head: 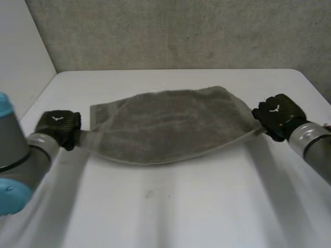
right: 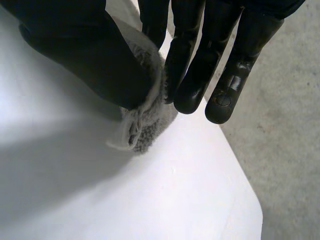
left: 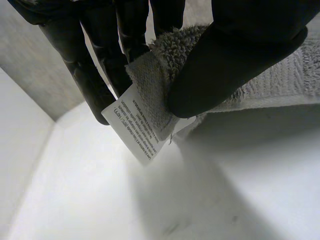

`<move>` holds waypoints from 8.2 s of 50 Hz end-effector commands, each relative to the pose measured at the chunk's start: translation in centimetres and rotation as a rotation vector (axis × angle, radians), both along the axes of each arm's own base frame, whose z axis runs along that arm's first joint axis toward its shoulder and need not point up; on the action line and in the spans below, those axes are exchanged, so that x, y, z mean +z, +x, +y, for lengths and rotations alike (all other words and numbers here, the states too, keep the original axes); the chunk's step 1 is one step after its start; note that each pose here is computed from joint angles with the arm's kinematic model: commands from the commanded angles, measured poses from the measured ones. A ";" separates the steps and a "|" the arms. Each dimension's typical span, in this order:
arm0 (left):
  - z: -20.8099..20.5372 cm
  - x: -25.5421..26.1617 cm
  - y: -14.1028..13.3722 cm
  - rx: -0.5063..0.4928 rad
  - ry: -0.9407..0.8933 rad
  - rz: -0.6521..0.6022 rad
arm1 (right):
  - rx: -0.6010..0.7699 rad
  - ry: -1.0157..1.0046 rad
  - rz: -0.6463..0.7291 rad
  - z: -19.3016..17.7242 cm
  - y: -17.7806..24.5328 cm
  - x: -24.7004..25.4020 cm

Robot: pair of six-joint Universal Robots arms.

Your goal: Fold the towel.

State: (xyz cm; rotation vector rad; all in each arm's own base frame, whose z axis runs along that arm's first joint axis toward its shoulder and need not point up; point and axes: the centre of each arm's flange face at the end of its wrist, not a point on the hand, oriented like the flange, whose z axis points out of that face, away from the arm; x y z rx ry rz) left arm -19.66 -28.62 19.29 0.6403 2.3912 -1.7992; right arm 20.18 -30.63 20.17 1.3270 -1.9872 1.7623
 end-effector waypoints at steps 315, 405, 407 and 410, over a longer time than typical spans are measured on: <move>3.6 -7.5 -4.9 -0.178 0.005 -0.275 | -0.070 0.046 -0.028 -0.5 0.2 -3.7; 4.5 10.9 0.3 -0.092 -0.271 -0.063 | -0.103 0.072 0.090 3.2 -4.1 11.6; 2.5 7.5 -0.3 -0.116 -0.156 -0.079 | -0.097 0.120 0.106 2.2 -4.0 10.1; 1.0 5.6 -1.1 -0.131 -0.102 -0.099 | -0.095 0.178 0.127 0.2 -4.0 8.0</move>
